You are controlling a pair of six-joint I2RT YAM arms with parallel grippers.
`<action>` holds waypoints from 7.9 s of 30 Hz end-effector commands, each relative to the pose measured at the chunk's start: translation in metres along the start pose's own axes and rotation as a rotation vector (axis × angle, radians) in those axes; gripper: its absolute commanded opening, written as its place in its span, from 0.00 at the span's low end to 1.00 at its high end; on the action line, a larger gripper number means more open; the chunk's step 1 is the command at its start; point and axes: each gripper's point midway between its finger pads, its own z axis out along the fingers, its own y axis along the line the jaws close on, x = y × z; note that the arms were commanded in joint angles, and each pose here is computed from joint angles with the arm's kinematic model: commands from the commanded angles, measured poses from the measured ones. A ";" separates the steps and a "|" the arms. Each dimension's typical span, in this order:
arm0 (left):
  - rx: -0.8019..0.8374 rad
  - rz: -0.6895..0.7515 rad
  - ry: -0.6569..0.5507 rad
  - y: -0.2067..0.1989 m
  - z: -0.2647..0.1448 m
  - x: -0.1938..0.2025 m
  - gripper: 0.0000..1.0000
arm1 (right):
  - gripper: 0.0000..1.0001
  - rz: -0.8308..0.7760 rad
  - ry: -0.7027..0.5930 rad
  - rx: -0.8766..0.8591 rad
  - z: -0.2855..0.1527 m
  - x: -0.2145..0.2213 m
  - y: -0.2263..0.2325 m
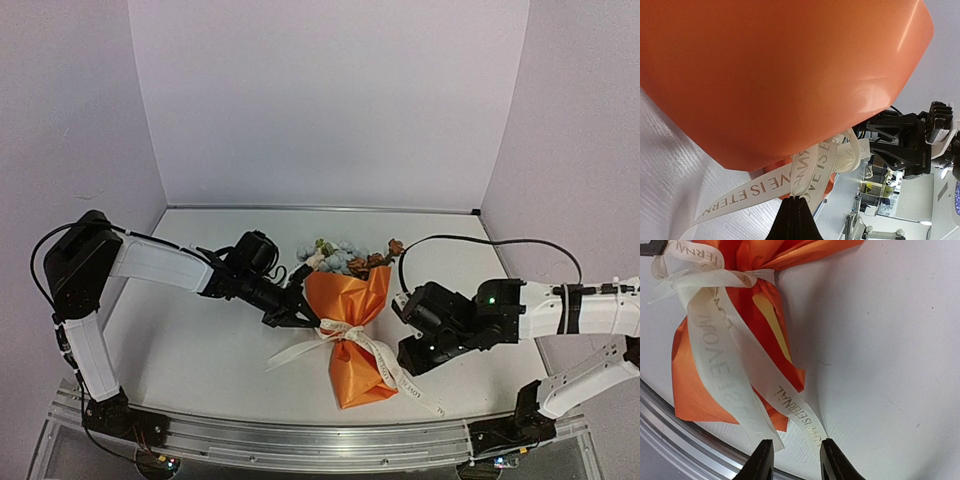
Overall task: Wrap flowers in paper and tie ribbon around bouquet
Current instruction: Tie the half-tied ribbon around the folded bouquet.
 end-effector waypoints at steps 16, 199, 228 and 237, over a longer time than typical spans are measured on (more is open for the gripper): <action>-0.007 0.019 -0.029 -0.007 -0.002 -0.002 0.00 | 0.47 -0.107 -0.234 0.119 0.007 -0.009 0.018; -0.438 -0.482 -0.513 0.208 -0.220 -0.017 0.00 | 0.00 0.802 -0.126 0.412 0.087 0.069 -0.169; -0.426 -0.351 -0.397 0.179 -0.174 -0.018 0.01 | 0.24 0.612 0.019 0.208 0.091 0.049 -0.104; -0.478 -0.259 -0.475 0.156 -0.199 -0.031 0.55 | 0.53 0.582 -0.089 0.153 0.046 0.009 -0.097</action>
